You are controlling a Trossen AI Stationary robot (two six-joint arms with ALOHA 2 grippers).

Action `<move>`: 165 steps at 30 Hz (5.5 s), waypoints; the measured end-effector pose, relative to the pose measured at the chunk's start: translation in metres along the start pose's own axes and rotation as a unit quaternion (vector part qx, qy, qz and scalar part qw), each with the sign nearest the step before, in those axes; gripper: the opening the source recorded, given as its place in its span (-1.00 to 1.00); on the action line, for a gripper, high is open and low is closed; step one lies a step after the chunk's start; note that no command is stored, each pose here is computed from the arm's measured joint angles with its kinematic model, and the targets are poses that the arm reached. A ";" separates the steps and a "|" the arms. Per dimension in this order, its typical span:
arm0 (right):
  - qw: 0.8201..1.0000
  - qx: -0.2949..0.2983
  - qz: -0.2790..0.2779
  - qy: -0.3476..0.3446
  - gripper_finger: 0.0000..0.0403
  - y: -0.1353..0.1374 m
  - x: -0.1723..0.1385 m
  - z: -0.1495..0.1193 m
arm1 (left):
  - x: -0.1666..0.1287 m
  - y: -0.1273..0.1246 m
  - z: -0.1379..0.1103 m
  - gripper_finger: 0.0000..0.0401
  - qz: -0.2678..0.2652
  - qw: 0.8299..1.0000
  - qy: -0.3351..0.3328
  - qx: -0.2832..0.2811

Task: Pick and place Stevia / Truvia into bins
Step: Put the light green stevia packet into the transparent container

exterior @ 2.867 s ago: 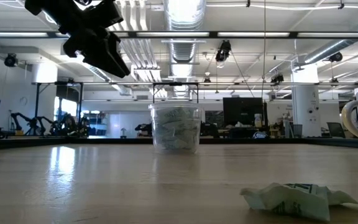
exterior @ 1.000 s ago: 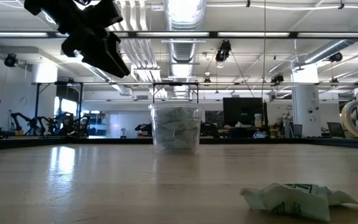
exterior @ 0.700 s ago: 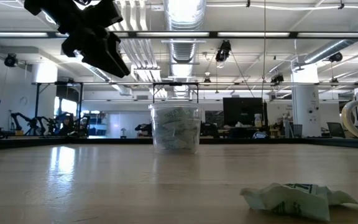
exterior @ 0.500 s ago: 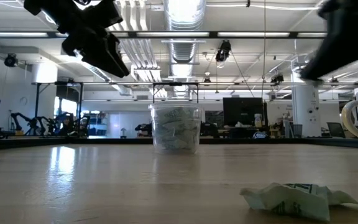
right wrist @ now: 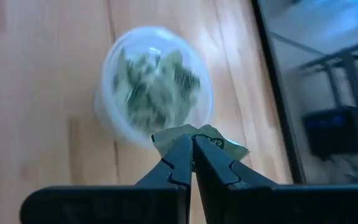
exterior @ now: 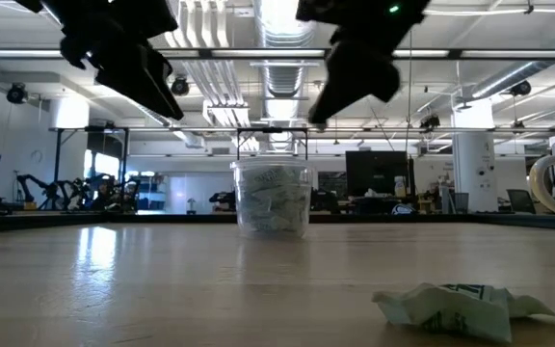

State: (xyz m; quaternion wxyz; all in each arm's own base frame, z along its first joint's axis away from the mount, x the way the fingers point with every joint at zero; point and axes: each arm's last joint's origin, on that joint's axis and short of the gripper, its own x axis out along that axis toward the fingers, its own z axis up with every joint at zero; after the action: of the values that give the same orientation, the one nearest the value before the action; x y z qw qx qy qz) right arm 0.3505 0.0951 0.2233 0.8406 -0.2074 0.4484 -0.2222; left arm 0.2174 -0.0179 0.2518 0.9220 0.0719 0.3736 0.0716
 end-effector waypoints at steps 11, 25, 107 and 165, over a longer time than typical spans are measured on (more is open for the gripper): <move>0.985 0.026 0.168 -0.045 -0.96 -0.055 0.058 0.017 | -0.012 -0.036 -0.001 -0.05 -0.042 0.999 -0.017 0.011; 0.960 0.048 0.275 -0.028 -0.96 -0.049 0.091 0.010 | -0.015 -0.042 -0.001 -0.05 -0.039 0.999 -0.024 0.010; 0.928 -0.053 0.368 -0.011 -0.66 0.061 -0.084 0.013 | -0.011 -0.235 -0.085 -0.38 -0.212 0.955 0.192 0.078; 0.903 0.301 0.269 0.149 -0.66 0.144 -0.146 -0.082 | 0.088 0.021 0.066 -1.00 -0.086 0.980 -0.077 0.165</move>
State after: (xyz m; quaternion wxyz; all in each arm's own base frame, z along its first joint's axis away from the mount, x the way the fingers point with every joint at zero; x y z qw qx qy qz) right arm 0.2352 0.2817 0.1990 0.8143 0.2194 0.5188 -0.1398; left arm 0.3246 0.0137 0.2423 0.9263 0.1960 0.3128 -0.0759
